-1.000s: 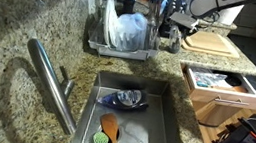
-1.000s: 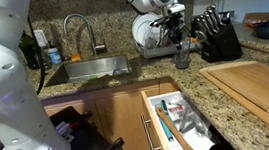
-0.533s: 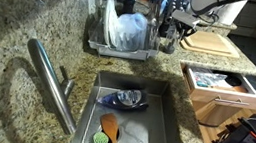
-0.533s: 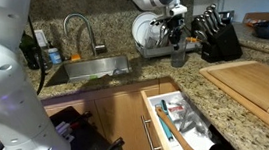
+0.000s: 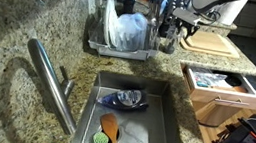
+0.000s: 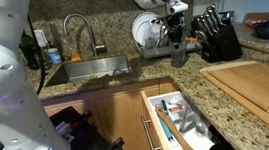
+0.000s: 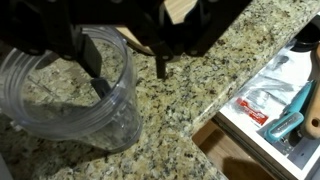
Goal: Remove the jar from the wooden board and put it on the countertop then close the open drawer
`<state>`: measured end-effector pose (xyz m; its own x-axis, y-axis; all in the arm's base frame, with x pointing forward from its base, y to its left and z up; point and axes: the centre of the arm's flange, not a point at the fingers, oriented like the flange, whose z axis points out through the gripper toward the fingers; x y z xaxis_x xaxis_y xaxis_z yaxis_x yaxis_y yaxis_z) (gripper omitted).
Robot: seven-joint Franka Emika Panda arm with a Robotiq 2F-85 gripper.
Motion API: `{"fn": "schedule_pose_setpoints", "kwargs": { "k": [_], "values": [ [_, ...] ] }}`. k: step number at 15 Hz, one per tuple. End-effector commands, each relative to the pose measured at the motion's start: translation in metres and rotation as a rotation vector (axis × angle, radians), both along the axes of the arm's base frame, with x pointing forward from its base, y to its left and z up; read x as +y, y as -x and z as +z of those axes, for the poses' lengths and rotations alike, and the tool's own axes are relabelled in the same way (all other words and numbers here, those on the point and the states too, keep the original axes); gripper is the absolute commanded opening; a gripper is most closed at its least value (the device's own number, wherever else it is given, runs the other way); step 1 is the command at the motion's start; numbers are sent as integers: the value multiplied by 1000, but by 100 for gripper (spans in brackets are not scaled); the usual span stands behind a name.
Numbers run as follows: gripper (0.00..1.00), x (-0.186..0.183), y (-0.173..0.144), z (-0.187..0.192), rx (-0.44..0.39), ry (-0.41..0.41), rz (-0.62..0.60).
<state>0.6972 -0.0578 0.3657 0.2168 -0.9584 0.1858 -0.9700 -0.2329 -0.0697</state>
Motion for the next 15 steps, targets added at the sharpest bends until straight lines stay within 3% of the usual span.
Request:
{"fn": "schedule_pose_setpoints", "kwargs": {
  "k": [1,3,8,10,15],
  "values": [
    [92,2,25,54,102,-13,12],
    [100,7,55,88,136,60,-10],
    [100,17,129,150,314,312,-108],
    [100,15,157,142,426,374,-113],
    [100,14,198,47,724,413,-77]
  ]
}}
